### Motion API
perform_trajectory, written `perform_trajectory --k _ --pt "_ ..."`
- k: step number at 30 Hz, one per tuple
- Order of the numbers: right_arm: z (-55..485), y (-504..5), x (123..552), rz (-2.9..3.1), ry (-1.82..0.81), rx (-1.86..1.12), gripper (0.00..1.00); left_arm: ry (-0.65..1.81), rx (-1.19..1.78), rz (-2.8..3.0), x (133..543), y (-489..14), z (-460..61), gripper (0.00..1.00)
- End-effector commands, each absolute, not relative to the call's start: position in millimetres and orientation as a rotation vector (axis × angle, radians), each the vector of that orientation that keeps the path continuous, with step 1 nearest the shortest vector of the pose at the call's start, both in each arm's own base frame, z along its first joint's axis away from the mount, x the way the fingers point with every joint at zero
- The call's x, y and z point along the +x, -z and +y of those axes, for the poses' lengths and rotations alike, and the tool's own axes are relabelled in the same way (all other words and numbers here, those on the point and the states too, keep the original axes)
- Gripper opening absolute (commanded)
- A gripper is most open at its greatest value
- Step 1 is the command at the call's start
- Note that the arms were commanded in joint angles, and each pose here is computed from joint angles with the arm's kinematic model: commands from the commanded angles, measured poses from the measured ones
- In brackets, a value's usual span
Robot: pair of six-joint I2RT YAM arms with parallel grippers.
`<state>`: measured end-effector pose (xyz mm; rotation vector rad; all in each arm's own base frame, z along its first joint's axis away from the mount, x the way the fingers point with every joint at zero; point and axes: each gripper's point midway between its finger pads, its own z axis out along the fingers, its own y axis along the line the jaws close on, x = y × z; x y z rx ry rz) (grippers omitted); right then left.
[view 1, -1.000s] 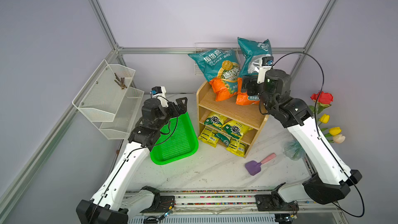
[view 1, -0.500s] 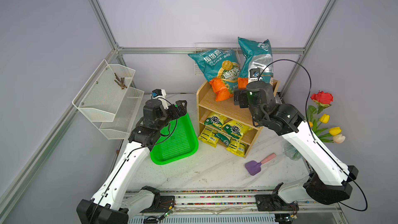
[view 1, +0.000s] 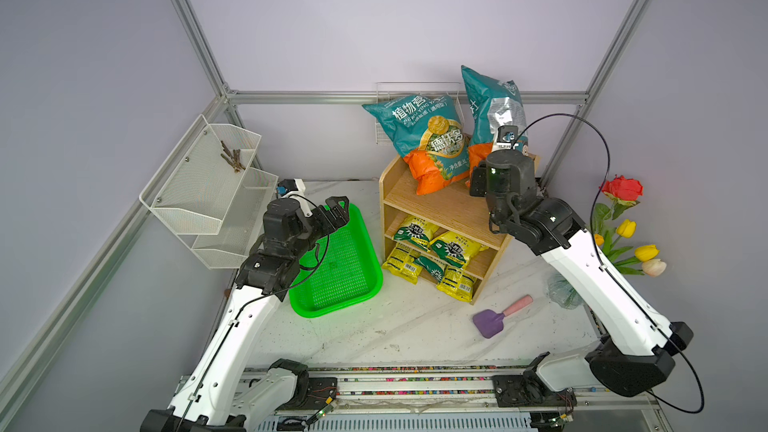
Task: Take down the fertilizer bag from the shelf
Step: Pick up the fertilizer bag from the shelf.
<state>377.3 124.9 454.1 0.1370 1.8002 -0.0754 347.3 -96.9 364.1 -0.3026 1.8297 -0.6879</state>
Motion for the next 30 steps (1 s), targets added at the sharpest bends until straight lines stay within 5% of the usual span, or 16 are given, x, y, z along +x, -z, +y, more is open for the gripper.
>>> perform_trajectory --k 1,15,30 --pt "115 -443 390 1.818 0.028 0.117 0.00 0.721 -0.217 1.837 338 -359 -106 1.00" --pt "151 -590 337 1.514 -0.358 -0.163 0.00 1.234 0.141 1.513 335 -469 -178 1.00" --pt "253 -493 301 1.541 -0.579 -0.421 0.00 1.376 0.155 1.430 317 -550 -236 1.00"
